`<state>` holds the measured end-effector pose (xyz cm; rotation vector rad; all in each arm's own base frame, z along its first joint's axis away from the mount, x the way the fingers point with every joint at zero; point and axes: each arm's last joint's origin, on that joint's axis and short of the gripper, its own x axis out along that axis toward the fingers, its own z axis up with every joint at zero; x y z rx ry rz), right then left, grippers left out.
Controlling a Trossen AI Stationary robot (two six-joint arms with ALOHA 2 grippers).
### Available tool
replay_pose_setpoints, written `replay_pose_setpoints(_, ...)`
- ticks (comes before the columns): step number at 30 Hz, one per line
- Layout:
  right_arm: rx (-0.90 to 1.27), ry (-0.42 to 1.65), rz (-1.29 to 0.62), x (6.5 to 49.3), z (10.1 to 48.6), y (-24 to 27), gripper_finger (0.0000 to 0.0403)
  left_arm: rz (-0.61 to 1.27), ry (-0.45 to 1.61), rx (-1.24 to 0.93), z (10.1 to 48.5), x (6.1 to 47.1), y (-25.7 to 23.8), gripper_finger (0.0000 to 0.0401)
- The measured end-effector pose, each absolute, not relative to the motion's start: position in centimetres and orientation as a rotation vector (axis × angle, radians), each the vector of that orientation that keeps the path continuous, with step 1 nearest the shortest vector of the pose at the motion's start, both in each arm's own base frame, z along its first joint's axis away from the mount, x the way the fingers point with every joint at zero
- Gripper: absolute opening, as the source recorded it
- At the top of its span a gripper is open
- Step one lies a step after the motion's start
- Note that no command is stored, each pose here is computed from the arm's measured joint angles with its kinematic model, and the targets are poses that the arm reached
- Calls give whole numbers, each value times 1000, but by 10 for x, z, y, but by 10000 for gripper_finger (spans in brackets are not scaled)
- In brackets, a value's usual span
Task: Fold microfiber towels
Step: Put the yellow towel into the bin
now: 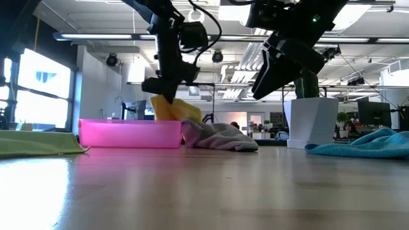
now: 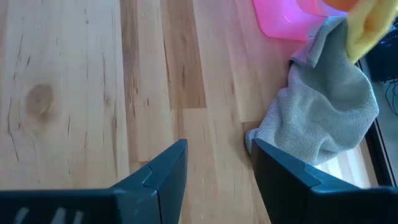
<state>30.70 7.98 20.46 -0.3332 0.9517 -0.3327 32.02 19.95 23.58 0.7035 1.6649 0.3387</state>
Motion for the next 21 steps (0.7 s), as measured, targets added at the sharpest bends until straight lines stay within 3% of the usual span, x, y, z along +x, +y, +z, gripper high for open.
replay_pose_setpoints(5, -334, 950, -327, 306, 205, 82, 171, 304, 1725, 683, 234, 316, 193, 1)
replay_pose_setpoints(13, -340, 952, -318, 305, 204, 85, 171, 426, 1896, 830, 238, 308, 194, 1)
replay_pose_setpoints(21, -341, 953, -318, 305, 204, 85, 171, 365, 1938, 719, 235, 302, 178, 1)
